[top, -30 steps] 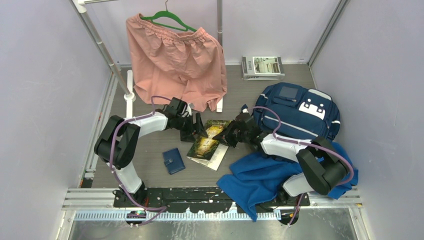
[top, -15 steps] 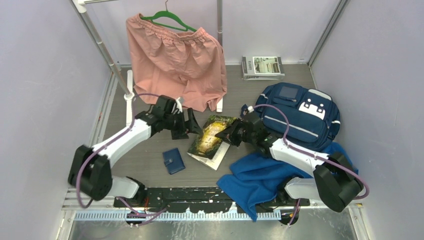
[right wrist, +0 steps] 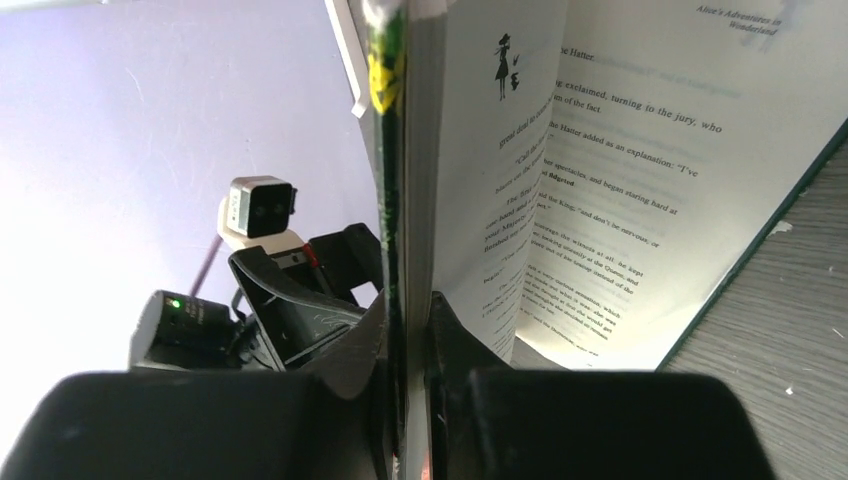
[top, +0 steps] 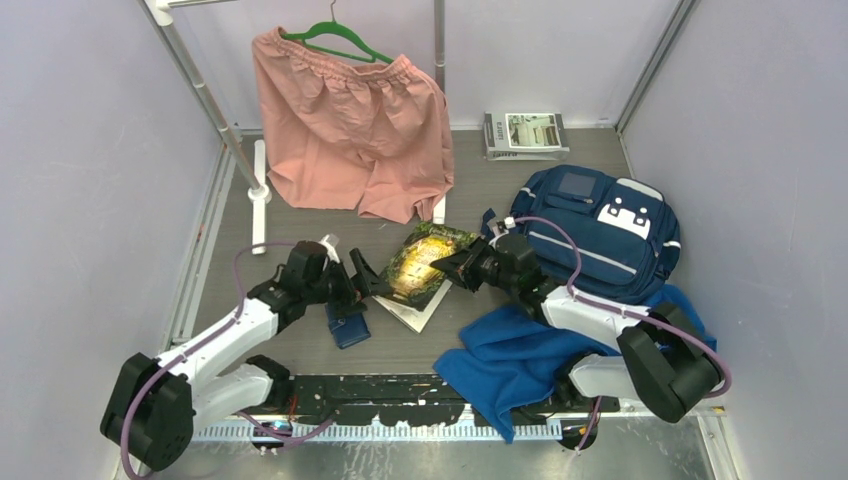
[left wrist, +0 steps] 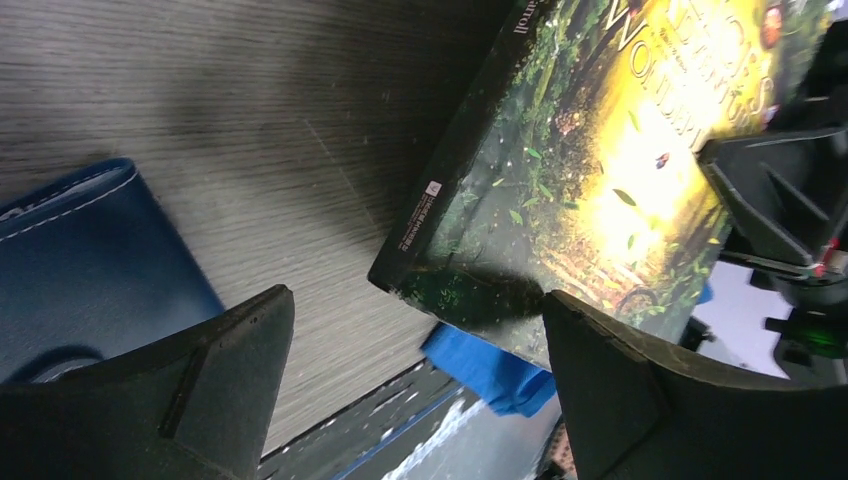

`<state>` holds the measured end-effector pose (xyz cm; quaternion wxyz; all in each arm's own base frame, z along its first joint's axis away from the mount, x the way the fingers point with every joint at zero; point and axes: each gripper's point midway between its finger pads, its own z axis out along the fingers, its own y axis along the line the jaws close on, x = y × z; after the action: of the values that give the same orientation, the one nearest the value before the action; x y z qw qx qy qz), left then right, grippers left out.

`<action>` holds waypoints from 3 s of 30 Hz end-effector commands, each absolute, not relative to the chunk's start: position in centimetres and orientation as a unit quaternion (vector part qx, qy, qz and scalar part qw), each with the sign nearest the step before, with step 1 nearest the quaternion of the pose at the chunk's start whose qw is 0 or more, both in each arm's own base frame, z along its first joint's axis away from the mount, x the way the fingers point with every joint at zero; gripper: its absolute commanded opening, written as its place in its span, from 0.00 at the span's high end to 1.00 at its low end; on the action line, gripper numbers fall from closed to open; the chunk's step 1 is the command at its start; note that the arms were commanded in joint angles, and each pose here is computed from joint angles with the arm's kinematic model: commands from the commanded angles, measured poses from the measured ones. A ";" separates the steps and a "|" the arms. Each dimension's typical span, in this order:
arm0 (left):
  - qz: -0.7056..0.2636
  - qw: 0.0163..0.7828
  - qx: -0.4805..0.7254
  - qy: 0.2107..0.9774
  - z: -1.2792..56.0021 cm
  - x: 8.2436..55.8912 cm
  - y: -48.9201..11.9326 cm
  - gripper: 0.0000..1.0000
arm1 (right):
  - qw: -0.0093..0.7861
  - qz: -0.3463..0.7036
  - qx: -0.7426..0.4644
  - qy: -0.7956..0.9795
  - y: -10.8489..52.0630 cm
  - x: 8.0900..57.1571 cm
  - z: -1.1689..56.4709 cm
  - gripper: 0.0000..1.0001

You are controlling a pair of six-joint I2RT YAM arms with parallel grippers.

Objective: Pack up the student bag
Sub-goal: Pick up the book from the center of the board.

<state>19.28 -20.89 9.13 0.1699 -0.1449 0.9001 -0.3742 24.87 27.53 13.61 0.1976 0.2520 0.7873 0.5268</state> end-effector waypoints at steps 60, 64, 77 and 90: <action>-0.514 0.324 -0.169 0.776 17.9 23.1 -22.0 1.00 | 0.356 0.072 0.043 0.931 12.5 24.3 20.9 0.25; -0.537 0.332 -0.130 0.764 21.7 23.0 -23.0 1.00 | 0.360 -0.094 -0.002 0.928 7.3 25.1 23.0 0.24; -0.567 0.293 -0.063 0.767 27.7 22.5 -25.2 1.00 | 0.183 -0.119 -0.081 0.972 8.0 22.9 16.7 0.23; -0.528 0.309 -0.078 0.787 26.6 22.6 -23.6 1.00 | 0.153 -0.179 -0.087 0.968 8.2 24.8 12.3 0.98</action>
<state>22.20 -23.93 22.06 0.2546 -0.1084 0.8185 -0.5035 22.99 8.44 11.08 0.1127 -0.0931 0.9765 -0.1586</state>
